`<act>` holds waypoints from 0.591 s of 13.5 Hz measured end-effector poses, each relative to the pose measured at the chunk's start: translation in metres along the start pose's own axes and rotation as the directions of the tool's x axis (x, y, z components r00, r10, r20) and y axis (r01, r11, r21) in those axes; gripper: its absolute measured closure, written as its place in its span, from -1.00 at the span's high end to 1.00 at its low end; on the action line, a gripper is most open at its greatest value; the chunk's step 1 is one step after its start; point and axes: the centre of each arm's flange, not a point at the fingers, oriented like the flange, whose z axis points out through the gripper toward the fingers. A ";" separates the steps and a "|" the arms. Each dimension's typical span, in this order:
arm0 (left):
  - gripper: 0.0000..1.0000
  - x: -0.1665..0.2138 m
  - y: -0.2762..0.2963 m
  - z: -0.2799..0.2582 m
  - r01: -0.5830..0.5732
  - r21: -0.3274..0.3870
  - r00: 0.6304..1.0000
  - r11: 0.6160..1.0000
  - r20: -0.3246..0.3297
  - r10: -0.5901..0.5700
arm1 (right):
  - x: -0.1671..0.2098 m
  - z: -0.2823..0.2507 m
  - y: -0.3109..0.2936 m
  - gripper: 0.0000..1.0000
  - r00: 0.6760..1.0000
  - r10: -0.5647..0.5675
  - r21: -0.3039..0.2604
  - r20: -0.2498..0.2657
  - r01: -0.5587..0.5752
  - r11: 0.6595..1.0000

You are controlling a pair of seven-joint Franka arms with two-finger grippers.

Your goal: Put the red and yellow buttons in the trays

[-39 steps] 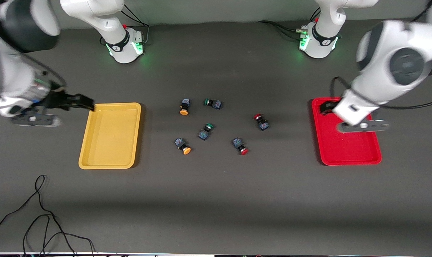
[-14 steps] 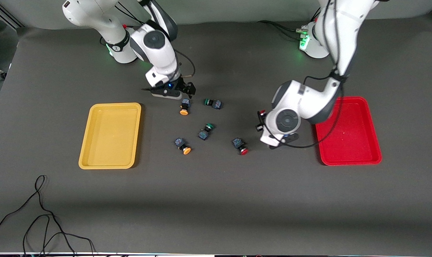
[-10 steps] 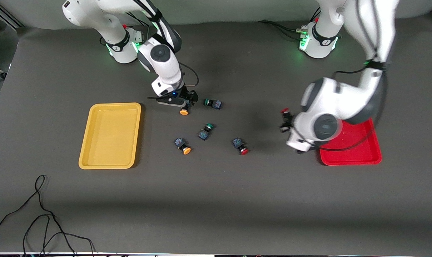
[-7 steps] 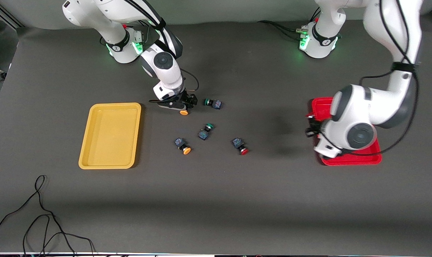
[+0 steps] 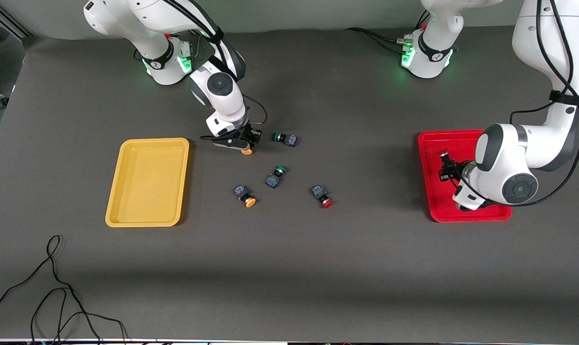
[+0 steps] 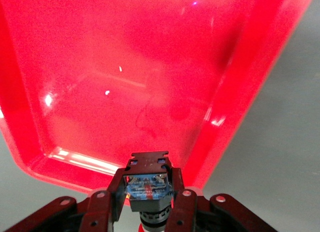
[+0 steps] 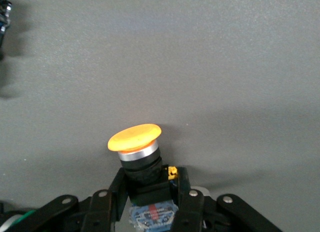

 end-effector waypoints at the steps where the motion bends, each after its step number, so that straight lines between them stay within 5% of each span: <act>1: -0.18 0.000 -0.004 0.013 0.000 -0.007 1.000 1.000 -0.003 0.000 | 0.001 -0.001 -0.001 -0.14 1.000 0.000 0.002 -0.001 0.000 1.000; 6: -0.18 -0.006 -0.011 0.054 0.000 -0.022 1.000 1.000 -0.010 0.000 | 0.021 -0.045 -0.023 -0.14 1.000 0.001 -0.029 0.014 -0.001 1.000; 8: 0.14 -0.007 -0.010 0.050 -0.002 -0.022 1.000 1.000 -0.015 0.002 | 0.044 -0.095 -0.034 -0.14 1.000 -0.003 -0.056 0.027 0.004 0.998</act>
